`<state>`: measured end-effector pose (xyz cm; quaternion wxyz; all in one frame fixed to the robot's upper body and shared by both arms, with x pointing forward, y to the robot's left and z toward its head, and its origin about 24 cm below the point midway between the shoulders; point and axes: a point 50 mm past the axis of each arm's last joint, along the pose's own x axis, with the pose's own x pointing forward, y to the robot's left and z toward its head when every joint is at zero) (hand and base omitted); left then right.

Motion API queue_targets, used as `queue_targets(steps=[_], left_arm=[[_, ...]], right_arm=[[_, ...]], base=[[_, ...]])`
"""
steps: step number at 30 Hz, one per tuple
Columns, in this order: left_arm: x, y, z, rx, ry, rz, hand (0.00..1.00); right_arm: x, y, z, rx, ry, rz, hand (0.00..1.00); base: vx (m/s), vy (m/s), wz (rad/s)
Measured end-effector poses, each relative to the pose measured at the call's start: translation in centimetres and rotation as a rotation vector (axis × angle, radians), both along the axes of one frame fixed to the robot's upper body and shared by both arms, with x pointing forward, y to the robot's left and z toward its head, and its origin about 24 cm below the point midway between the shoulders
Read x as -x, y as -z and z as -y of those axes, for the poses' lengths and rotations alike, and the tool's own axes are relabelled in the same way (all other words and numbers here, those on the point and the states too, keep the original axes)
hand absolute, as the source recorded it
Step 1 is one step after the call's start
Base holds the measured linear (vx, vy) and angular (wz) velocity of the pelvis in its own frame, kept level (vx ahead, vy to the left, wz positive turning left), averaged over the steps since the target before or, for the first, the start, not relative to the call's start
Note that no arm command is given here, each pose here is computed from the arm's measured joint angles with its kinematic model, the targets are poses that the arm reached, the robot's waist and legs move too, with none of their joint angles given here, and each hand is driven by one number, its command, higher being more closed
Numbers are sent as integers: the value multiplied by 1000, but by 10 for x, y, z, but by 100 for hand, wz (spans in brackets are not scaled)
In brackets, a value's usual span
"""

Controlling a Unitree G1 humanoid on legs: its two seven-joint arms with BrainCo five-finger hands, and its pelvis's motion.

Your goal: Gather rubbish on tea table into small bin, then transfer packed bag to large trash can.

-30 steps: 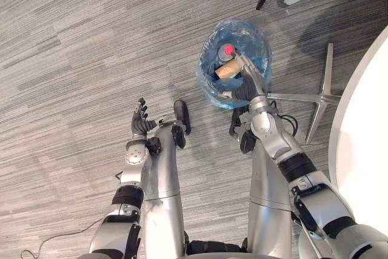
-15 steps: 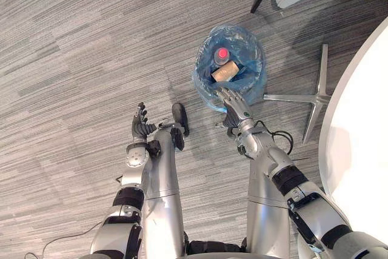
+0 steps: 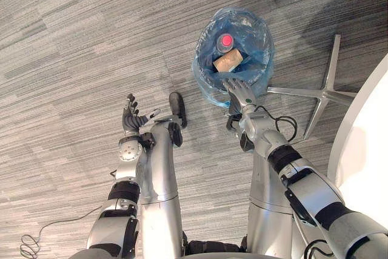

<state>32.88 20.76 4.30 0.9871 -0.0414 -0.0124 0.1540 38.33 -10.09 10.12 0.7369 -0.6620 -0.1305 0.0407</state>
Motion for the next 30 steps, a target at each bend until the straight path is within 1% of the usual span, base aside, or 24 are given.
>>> queue_targets(steps=[1, 6, 10, 16, 23, 30], left_arm=[[0, -1, 0, 11, -2, 8, 0], [-1, -4, 2, 23, 4, 24, 0], [-1, -5, 3, 25, 6, 25, 0], [-1, -5, 3, 25, 7, 26, 0], [-1, -2, 6, 33, 12, 11, 0], [-1, 1, 10, 37, 18, -11, 0]], right_arm=[[-1, -1, 0, -3, 10, 2, 100], [-5, -6, 5, -26, 55, 16, 100], [-9, -17, 4, -46, 59, 48, 100], [-9, -17, 7, -96, 74, 40, 100], [-7, -12, 9, -123, 78, 23, 100], [-2, -21, 3, -197, 49, 71, 100]], base=[[-40, 8, 6], [-22, 6, 8], [-2, 4, 3], [0, 0, 0], [-9, 4, 0], [-18, 6, -1]])
